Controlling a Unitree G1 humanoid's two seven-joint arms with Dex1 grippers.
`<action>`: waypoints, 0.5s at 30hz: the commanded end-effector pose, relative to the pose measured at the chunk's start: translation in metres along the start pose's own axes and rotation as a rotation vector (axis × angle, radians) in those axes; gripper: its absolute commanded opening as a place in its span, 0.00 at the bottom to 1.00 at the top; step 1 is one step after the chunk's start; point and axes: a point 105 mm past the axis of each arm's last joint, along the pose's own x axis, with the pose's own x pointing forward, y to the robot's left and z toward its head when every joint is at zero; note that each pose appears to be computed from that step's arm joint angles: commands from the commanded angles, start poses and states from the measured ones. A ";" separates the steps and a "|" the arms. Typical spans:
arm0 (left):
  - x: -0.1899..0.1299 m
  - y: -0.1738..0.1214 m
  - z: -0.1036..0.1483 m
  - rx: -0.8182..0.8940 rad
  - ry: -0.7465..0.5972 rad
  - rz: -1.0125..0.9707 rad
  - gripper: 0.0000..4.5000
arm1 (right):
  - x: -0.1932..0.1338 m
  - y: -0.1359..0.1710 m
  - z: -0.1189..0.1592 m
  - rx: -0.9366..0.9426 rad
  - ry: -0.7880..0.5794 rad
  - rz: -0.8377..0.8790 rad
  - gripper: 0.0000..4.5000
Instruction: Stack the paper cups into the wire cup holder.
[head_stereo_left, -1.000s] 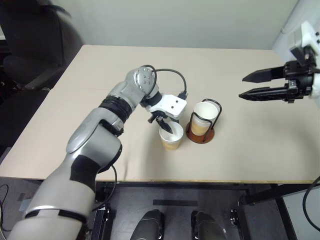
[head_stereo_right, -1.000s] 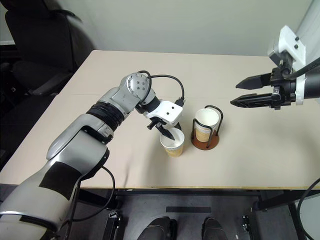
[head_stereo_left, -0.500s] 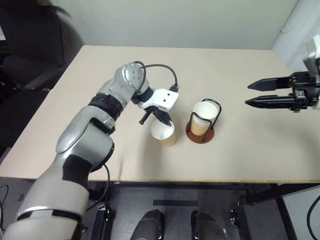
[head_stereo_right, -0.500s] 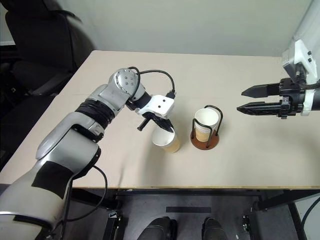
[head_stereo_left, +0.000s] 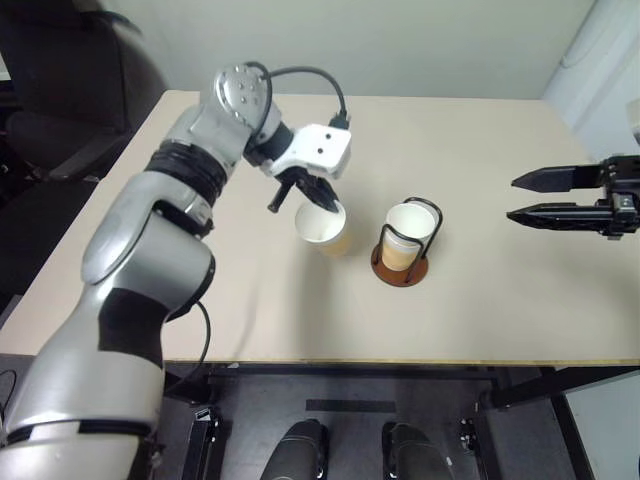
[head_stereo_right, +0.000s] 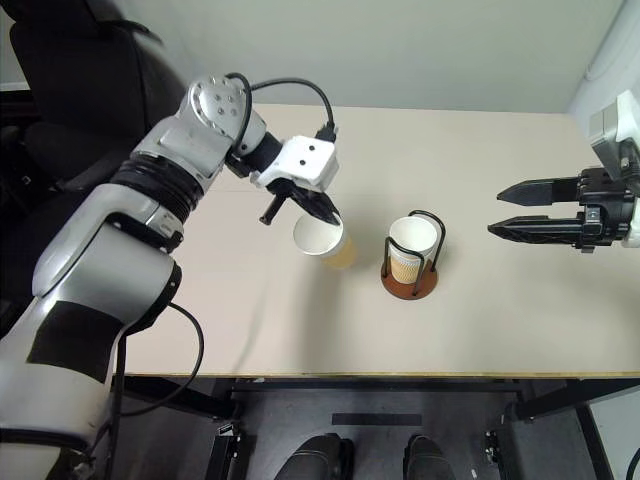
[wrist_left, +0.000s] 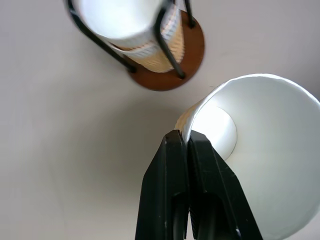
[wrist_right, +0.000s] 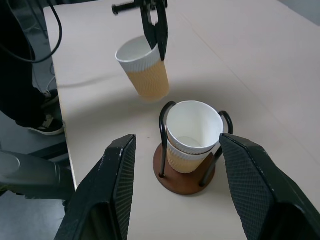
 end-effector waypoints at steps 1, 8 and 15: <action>-0.019 0.015 0.029 0.051 -0.050 0.046 0.02 | -0.016 0.000 0.033 -0.081 -0.103 -0.036 0.59; -0.017 0.024 0.047 0.083 -0.075 0.053 0.02 | -0.023 0.003 0.052 -0.103 -0.182 -0.052 0.59; -0.013 0.033 0.071 0.124 -0.107 0.059 0.02 | -0.030 0.004 0.043 -0.089 -0.129 -0.082 0.59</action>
